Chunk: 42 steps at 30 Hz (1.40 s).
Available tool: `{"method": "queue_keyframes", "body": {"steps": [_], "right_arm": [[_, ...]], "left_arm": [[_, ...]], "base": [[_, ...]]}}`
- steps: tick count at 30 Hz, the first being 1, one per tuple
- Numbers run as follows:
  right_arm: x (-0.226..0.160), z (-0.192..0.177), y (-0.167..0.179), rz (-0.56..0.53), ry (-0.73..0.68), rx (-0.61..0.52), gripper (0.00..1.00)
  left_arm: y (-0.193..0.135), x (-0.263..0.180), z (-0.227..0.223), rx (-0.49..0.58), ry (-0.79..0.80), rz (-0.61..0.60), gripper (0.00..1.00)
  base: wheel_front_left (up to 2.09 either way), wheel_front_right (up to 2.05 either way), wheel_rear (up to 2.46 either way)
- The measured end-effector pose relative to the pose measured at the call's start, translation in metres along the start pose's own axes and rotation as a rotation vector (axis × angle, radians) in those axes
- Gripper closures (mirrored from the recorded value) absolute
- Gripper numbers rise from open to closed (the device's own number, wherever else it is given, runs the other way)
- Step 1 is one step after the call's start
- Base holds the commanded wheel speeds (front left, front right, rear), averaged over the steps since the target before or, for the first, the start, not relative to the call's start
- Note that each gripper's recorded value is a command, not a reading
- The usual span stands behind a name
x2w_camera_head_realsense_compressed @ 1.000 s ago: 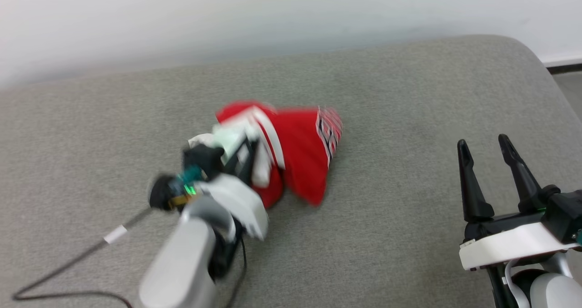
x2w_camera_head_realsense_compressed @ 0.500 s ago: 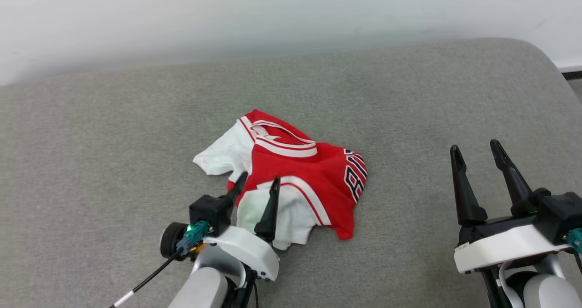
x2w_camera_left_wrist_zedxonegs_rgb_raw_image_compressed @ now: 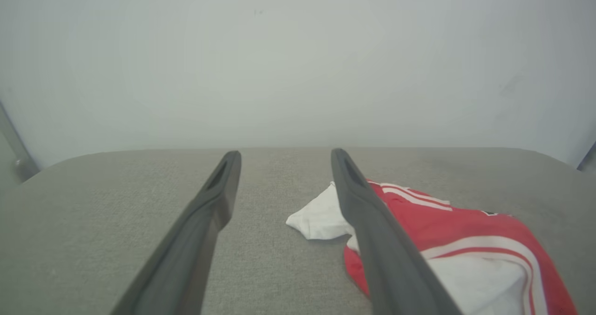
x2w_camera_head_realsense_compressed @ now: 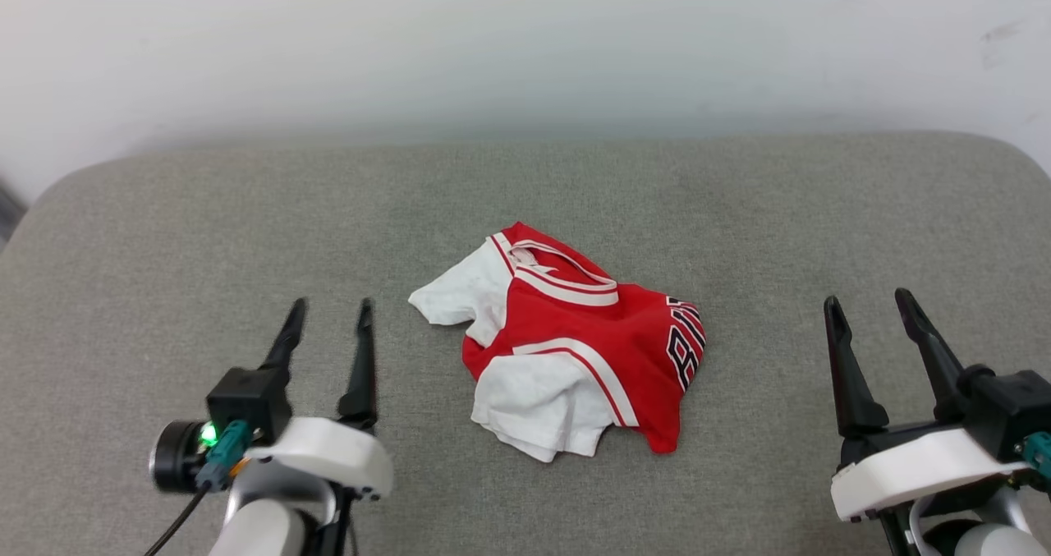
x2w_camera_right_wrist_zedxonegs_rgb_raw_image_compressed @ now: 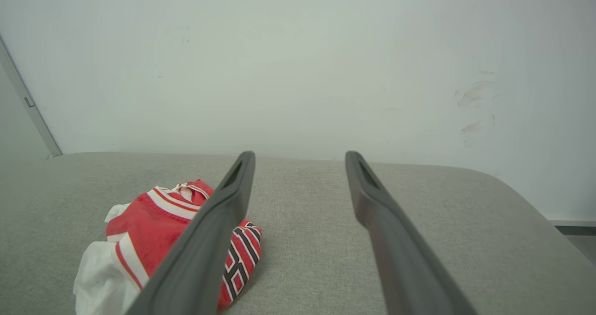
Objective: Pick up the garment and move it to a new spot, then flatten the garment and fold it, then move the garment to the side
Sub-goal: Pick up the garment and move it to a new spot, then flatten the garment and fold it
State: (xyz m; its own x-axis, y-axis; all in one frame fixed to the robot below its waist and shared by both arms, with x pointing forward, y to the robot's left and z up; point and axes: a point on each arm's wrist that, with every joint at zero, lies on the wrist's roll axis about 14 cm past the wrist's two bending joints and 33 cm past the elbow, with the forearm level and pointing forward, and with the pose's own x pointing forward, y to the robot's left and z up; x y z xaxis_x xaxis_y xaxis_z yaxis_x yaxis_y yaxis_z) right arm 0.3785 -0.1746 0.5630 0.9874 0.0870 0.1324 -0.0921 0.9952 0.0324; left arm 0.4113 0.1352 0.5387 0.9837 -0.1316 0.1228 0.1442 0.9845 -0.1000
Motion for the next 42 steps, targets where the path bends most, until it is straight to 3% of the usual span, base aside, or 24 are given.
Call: {"method": "queue_keyframes", "body": {"steps": [6,22,30,34,42], "right_arm": [[-0.013,-0.004,-0.001,-0.007,0.024,-0.001,0.0],[-0.019,-0.004,-0.004,-0.017,0.036,0.001,0.0],[-0.003,-0.026,-0.007,-0.021,0.185,0.032,0.0],[0.016,-0.045,0.015,0.081,0.351,0.026,0.0],[0.034,-0.078,0.093,0.423,0.655,-0.068,0.0]], "left_arm": [[0.023,-0.026,-0.002,0.036,0.037,0.054,0.0],[0.016,-0.034,0.001,0.025,0.046,0.05,0.0],[0.014,-0.026,0.004,0.015,0.029,0.045,0.0],[0.014,-0.02,0.001,0.009,0.028,0.043,0.0],[0.019,-0.012,-0.003,0.005,0.024,0.055,0.0]], "base": [[0.0,0.0,0.0],[0.0,0.0,0.0],[0.0,0.0,0.0],[0.0,0.0,0.0],[0.0,0.0,0.0]]}}
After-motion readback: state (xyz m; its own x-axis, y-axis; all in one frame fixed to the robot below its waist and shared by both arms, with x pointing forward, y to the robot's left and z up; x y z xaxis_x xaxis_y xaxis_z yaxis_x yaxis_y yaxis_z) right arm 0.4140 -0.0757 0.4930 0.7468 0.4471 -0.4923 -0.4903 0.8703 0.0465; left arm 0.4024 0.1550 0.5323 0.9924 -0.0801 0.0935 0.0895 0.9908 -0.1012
